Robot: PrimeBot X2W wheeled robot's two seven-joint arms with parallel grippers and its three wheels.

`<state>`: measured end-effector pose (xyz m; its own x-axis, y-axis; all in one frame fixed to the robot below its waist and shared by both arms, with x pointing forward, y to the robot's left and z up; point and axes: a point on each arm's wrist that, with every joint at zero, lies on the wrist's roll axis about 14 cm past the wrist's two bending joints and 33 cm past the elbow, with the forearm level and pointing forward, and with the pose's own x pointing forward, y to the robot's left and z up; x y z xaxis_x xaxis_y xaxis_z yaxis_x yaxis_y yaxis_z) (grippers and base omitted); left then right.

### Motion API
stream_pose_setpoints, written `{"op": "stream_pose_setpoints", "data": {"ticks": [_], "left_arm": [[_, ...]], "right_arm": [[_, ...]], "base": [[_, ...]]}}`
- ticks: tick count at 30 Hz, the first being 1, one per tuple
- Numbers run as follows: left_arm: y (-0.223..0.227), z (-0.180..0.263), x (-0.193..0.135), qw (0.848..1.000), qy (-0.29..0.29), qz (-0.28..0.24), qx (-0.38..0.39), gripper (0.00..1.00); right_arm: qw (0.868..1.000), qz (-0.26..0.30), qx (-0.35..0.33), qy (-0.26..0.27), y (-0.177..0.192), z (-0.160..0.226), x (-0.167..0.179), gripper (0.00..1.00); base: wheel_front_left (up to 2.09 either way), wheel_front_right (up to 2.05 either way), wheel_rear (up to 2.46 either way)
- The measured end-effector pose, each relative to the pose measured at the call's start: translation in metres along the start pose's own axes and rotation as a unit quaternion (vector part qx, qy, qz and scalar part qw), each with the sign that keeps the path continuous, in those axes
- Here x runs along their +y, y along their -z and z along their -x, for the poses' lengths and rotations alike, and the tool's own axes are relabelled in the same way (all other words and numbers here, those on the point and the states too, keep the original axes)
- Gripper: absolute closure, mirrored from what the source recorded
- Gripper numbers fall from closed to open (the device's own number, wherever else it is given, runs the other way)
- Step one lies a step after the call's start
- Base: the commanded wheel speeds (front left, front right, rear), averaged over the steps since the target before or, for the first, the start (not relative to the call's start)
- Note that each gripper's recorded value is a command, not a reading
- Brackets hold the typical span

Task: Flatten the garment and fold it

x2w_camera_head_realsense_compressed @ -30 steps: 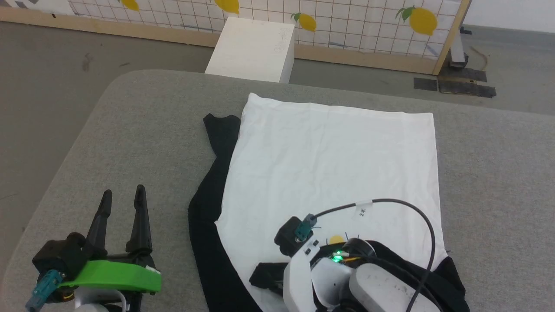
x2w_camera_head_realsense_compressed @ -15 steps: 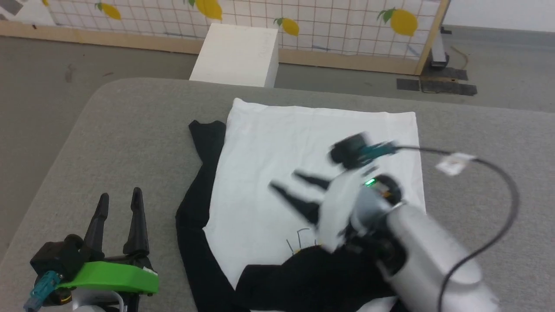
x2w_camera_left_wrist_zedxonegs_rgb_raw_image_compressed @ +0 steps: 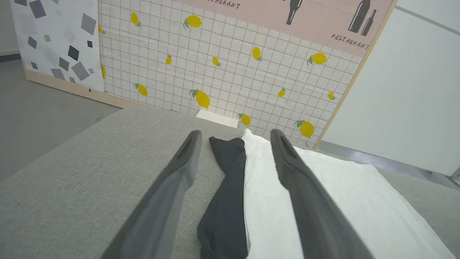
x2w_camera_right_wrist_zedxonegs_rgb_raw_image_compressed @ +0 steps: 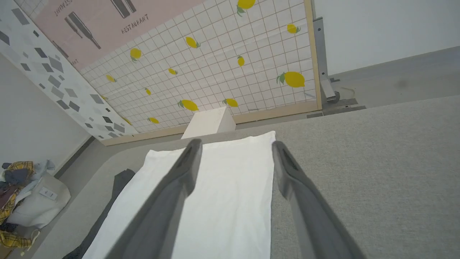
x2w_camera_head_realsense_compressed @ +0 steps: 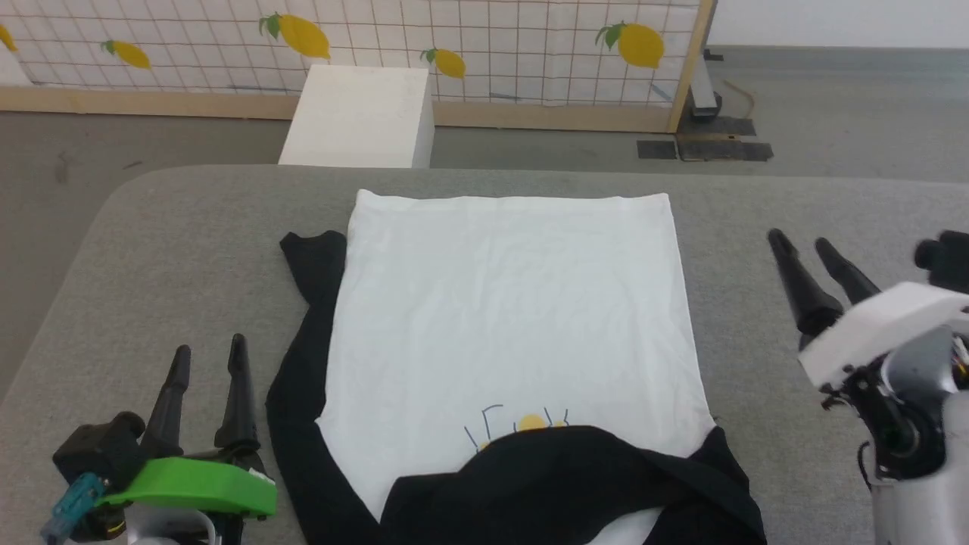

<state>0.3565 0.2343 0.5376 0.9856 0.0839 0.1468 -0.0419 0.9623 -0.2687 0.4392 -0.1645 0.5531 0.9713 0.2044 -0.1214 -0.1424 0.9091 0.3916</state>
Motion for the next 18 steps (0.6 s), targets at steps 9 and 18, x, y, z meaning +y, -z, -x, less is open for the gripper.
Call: {"op": "stream_pose_setpoints", "data": {"ticks": [9,18], "left_arm": [[-0.012,-0.080,-0.005,0.998,0.046,-0.018,0.032,0.00],[0.016,-0.184,0.013,0.974,0.051,-0.062,0.212,0.00]], "right_arm": [[0.998,-0.003,-0.022,0.057,-0.014,0.008,-0.039,0.00],[0.996,-0.004,-0.003,0.085,0.005,-0.013,-0.066,0.00]], "base": [[0.00,0.00,0.00],[0.00,0.00,0.00]]}}
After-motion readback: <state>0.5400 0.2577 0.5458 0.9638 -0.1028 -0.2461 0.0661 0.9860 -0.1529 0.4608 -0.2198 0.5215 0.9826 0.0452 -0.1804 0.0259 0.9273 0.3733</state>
